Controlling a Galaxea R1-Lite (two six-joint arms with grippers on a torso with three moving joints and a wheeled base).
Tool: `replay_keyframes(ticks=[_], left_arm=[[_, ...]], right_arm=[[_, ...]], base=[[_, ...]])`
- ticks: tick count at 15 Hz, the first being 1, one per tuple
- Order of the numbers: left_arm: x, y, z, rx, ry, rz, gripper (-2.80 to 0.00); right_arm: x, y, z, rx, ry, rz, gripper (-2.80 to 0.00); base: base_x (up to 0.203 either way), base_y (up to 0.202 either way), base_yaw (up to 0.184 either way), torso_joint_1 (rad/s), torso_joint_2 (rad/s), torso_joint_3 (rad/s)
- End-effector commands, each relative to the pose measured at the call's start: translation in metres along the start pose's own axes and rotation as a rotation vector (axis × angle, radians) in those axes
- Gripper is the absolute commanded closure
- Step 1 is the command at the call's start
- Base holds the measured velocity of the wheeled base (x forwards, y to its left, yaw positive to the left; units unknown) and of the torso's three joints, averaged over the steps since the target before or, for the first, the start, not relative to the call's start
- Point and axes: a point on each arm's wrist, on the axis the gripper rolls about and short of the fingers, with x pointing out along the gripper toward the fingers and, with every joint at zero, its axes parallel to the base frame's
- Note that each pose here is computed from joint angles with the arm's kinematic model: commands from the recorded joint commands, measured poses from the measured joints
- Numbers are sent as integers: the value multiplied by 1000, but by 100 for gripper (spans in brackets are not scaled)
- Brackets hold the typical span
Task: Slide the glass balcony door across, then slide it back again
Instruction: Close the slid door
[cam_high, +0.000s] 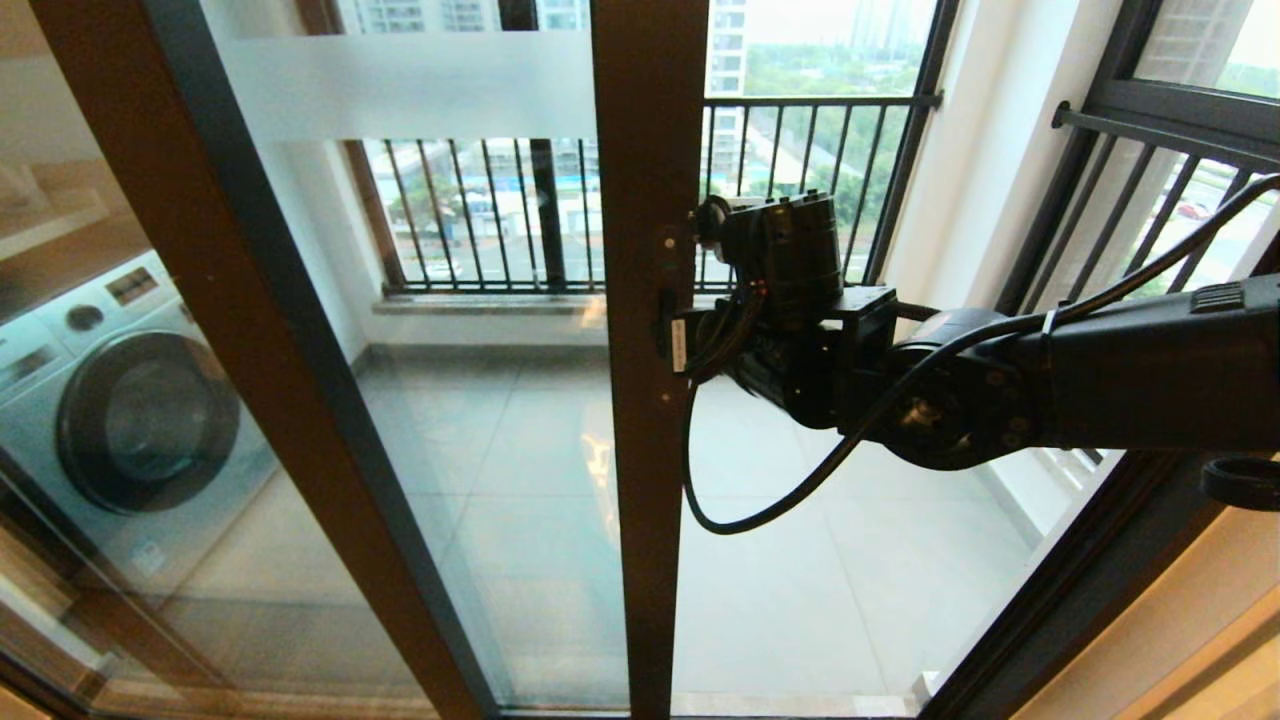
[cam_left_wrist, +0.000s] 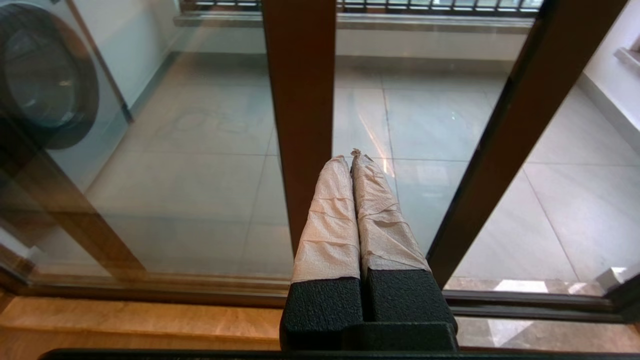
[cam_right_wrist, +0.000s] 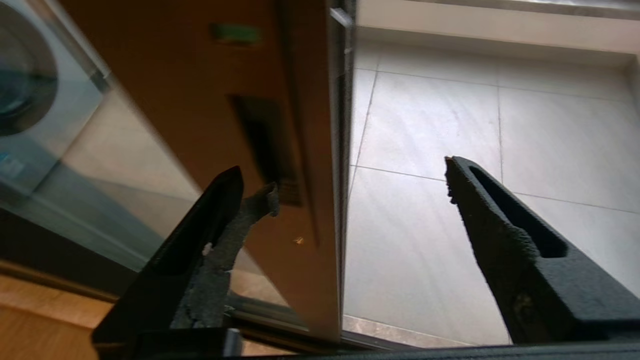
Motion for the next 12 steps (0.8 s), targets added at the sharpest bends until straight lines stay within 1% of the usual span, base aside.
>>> replay_keyframes(ticks=[1, 4, 9, 12], left_arm=[[0, 0, 0, 0, 0, 0, 0], [0, 0, 0, 0, 0, 0, 0], [0, 0, 0, 0, 2, 0, 0], [0, 0, 0, 0, 0, 0, 0]], right_arm=[[6, -6, -1, 2, 3, -19, -280], [0, -12, 2, -19, 15, -27, -280], [2, -18, 5, -14, 7, -44, -280], [11, -20, 0, -16, 18, -56, -280]], base=[[0, 0, 0, 0, 0, 0], [0, 0, 0, 0, 0, 0], [0, 0, 0, 0, 0, 0], [0, 0, 0, 0, 0, 0]])
